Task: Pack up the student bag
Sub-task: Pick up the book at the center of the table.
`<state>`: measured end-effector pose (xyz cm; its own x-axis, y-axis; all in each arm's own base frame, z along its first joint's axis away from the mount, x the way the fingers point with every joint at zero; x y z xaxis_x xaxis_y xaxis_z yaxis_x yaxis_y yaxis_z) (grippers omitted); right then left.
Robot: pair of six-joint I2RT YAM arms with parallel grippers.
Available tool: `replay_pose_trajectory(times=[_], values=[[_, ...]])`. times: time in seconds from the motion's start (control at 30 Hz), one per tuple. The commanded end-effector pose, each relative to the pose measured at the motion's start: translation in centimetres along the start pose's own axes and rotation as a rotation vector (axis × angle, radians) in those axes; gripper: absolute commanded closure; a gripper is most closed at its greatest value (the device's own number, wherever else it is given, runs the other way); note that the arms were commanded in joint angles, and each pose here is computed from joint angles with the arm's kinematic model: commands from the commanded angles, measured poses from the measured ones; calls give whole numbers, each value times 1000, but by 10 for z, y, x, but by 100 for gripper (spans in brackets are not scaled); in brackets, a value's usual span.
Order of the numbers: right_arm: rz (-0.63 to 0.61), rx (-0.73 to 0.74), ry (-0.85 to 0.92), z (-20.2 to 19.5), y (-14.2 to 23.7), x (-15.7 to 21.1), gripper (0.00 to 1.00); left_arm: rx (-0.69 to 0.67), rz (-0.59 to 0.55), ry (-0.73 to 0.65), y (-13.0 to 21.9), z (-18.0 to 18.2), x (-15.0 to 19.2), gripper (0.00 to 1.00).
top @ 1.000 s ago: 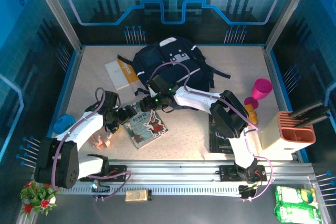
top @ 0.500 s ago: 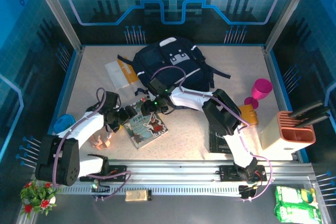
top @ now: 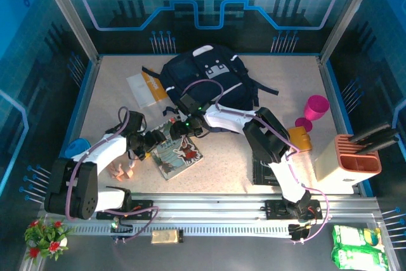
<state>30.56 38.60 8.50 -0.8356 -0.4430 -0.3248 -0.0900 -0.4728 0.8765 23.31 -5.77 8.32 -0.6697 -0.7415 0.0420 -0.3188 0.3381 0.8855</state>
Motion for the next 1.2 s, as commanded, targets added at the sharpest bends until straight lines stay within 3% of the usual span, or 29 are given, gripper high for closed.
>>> replay_pose_trajectory(times=[0.0,0.27,0.57,0.73,0.97,1.17], values=[[88,37,-23,-8,-18,18,36,127,12,-65,19,-21,3,28],[113,77,-46,-16,-22,24,38,269,4,-95,33,-36,8,46],[117,81,-50,-18,-23,25,39,220,71,-38,9,-30,6,62],[104,93,-43,-19,-17,22,39,159,26,-32,12,-26,1,72],[-50,67,-8,-12,36,-5,38,68,-104,-57,40,-25,-8,100],[-274,27,-26,-11,108,-18,33,112,-211,-94,81,-42,-12,100]])
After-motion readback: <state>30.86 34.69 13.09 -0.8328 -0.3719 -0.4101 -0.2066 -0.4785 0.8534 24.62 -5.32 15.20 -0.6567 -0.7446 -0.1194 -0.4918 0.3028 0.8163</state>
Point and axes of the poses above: each hand's point on the last joint's axis, 136 mm out from that joint toward the fingers, its own y axis back along the fingers, its own z axis along the line the jaws close on, x = y × z, the point moved 6 cm from there along y, back along the fingers, and after that the axes turned 11 degrees about y, right-handed, at the moved point
